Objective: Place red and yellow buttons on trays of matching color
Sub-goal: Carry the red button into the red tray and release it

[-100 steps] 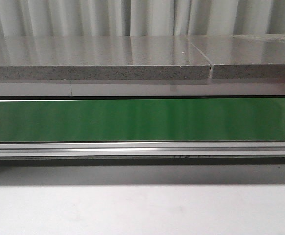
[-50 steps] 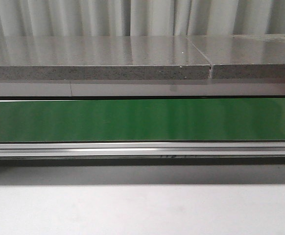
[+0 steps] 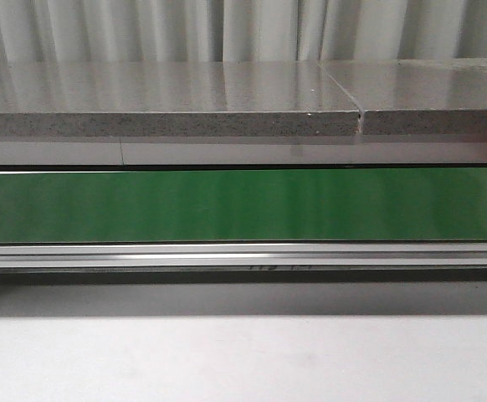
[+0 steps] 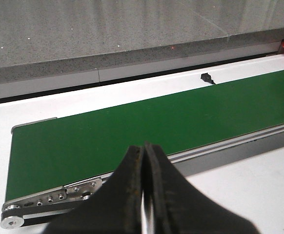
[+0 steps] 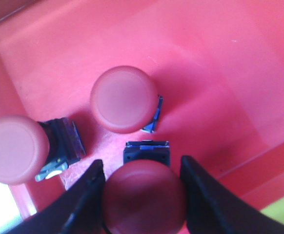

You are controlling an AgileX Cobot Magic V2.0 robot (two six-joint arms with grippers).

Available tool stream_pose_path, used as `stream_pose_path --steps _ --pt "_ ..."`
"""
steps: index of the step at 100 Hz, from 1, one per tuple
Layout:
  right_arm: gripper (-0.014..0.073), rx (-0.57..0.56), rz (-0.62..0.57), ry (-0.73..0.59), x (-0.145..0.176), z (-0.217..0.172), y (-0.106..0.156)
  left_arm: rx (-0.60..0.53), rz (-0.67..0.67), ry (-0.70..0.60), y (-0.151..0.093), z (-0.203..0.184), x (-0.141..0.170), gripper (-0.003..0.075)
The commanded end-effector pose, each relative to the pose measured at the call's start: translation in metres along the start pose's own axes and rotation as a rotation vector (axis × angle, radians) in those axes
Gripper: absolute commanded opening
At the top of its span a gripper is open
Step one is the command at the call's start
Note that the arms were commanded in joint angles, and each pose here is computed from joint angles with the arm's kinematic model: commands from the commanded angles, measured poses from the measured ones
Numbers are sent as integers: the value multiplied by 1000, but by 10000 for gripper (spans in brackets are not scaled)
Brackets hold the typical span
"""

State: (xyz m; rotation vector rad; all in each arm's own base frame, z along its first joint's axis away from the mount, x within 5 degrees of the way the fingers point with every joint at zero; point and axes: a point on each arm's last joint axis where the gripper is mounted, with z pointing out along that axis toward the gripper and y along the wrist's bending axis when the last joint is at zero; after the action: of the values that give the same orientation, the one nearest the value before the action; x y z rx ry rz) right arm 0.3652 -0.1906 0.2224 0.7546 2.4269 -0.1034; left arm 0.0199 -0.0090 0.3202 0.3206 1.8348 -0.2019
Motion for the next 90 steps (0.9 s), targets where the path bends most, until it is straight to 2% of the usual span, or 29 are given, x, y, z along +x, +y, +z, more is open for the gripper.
stream_pose_path --steps 1,23,29,39,51,61,90 --pt "31 -14 8 -143 -22 -24 1 11 -20 -95 0 -3 -14 -21" --pt "33 -11 8 -126 -20 -17 0 11 -20 -95 0 -3 -14 -21" --pt "56 -11 8 -122 -19 -17 0 11 -20 -95 0 -3 -14 -21" --pt "174 -11 8 -123 -19 -17 0 11 -20 -95 0 -3 -14 -21" --pt "407 -12 9 -125 -19 -17 1 11 -20 -95 0 -3 -14 -21" --pt "522 -16 15 -125 -19 -17 1 11 -20 -95 0 -3 -14 -21" --pt "543 -17 14 -131 -21 -27 1 11 -20 -95 0 -3 -14 -21"
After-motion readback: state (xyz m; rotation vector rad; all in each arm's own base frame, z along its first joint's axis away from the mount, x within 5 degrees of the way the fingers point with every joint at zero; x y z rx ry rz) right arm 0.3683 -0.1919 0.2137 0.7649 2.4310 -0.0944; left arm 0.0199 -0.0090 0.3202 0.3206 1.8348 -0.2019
